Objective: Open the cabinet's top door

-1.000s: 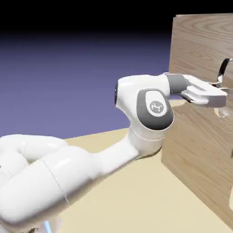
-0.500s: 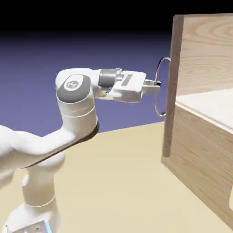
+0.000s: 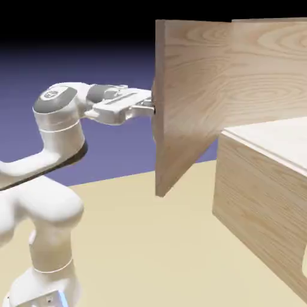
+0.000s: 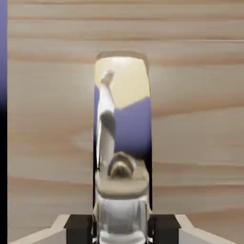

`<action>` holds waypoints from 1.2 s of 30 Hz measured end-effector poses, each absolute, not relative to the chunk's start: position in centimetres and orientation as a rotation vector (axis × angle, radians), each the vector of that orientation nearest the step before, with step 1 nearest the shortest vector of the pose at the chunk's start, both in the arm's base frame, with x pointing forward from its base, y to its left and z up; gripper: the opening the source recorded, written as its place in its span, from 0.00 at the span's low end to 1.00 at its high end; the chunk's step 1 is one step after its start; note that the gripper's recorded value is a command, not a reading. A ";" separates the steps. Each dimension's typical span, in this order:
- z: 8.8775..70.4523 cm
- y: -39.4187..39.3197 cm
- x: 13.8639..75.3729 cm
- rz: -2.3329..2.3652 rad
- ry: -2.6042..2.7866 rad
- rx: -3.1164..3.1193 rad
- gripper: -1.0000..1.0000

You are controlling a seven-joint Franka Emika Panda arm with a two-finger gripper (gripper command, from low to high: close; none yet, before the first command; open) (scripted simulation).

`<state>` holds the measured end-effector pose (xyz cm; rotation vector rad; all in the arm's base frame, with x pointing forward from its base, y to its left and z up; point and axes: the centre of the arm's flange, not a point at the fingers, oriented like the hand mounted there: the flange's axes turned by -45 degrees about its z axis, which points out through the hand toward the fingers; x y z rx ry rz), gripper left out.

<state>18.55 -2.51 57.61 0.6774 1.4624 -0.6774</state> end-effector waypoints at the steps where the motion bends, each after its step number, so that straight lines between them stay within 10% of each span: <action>1: 57.6 -1.9 18.3 -0.688 1.459 0.688 0.00; 36: 57.6 30.1 15.5 -1.167 1.235 1.168 0.00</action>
